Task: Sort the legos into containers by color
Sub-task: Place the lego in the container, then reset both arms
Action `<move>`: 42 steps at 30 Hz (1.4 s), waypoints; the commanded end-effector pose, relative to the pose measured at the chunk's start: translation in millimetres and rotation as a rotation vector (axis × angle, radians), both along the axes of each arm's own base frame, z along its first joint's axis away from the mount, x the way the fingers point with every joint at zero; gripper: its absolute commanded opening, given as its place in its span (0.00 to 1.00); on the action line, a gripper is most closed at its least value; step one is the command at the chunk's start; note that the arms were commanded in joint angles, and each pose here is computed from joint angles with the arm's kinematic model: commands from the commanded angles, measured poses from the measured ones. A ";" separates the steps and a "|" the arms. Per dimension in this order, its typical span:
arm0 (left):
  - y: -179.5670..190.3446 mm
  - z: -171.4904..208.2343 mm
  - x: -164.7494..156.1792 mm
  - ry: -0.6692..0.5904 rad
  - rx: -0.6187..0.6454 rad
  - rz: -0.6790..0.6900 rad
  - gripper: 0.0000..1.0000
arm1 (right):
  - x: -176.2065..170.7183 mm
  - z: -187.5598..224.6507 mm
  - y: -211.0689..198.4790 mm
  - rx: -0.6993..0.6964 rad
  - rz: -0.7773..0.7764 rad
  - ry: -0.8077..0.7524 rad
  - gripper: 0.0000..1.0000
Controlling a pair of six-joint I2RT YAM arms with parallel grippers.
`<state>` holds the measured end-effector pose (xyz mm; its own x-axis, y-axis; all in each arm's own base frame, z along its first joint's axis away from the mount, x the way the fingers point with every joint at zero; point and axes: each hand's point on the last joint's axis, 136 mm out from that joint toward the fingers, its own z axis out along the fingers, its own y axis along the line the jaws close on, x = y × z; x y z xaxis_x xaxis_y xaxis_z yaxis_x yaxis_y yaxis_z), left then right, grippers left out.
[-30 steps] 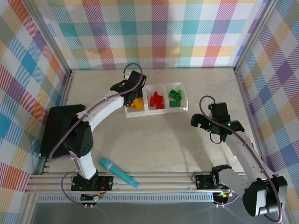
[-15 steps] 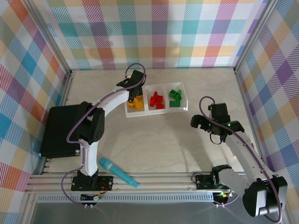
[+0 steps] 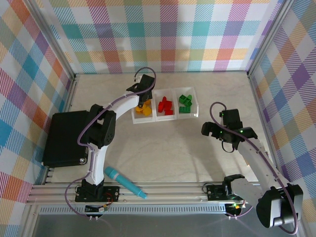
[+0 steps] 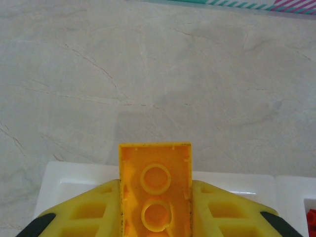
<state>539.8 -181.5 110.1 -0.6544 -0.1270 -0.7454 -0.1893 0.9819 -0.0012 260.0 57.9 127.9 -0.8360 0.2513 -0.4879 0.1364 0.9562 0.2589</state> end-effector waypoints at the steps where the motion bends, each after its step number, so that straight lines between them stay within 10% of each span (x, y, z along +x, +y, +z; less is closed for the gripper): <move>1: 12.0 7.8 3.8 -0.051 0.005 0.041 0.37 | 3.1 7.1 -3.9 -0.013 -0.006 -0.017 0.99; 26: 32.4 131.6 -51.6 -0.256 -0.082 0.001 1.00 | -1.0 16.0 -5.0 -0.004 -0.015 -0.042 0.99; 42: 103.8 152.8 -176.8 -0.545 0.040 -0.094 1.00 | 52.1 76.4 14.3 0.073 0.038 -0.325 0.99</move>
